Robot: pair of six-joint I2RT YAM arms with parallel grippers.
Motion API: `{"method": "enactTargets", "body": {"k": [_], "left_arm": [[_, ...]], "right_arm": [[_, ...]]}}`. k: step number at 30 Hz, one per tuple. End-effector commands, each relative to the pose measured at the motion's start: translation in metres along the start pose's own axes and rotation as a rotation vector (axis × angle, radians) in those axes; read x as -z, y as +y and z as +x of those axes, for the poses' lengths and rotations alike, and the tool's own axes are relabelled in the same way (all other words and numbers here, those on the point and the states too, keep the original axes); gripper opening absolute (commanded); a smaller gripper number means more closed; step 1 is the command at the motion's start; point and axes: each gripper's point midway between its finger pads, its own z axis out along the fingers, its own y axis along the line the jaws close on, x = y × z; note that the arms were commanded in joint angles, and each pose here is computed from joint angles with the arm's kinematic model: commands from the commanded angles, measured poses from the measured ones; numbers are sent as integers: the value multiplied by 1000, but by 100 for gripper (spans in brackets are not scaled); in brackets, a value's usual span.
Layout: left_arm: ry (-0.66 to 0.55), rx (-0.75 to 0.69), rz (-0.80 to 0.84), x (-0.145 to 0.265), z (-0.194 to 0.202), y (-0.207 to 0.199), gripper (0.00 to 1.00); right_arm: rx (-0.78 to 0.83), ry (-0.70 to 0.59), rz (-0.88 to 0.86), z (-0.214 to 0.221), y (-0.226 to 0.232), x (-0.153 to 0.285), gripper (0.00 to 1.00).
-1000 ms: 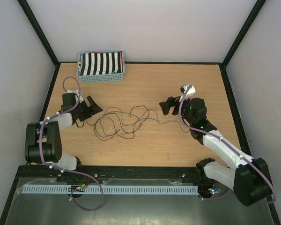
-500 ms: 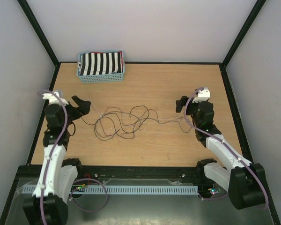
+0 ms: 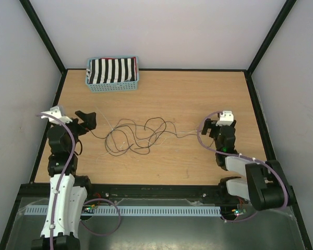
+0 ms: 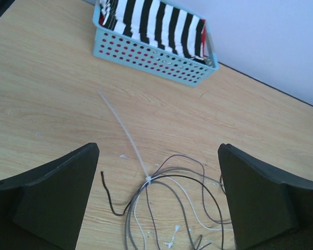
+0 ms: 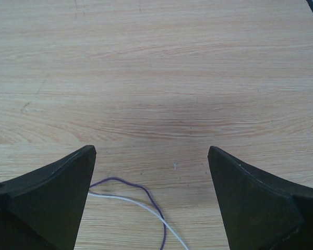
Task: Zip-tie the wires
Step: Place the cable at the center of the board, then reset both arms
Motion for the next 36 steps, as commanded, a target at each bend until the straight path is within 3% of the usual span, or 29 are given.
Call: {"method": "enactTargets", "body": {"k": [1, 8, 13, 20, 28, 36], "left_arm": [[1, -1, -56, -8, 10, 16, 99], [-8, -113, -14, -21, 16, 15, 99], [-30, -222, 10, -29, 36, 15, 99], [110, -297, -16, -45, 82, 27, 99], [64, -410, -63, -60, 75, 42, 99], [101, -495, -59, -90, 107, 58, 100]], "right_arm": [[25, -166, 13, -23, -4, -5, 99], [52, -251, -33, -17, 1, -3, 99], [67, -177, -36, -10, 5, -15, 99], [86, -148, -29, -8, 8, -22, 99], [88, -144, -20, -7, 8, -23, 99], [93, -141, -12, -7, 8, -23, 99]]}}
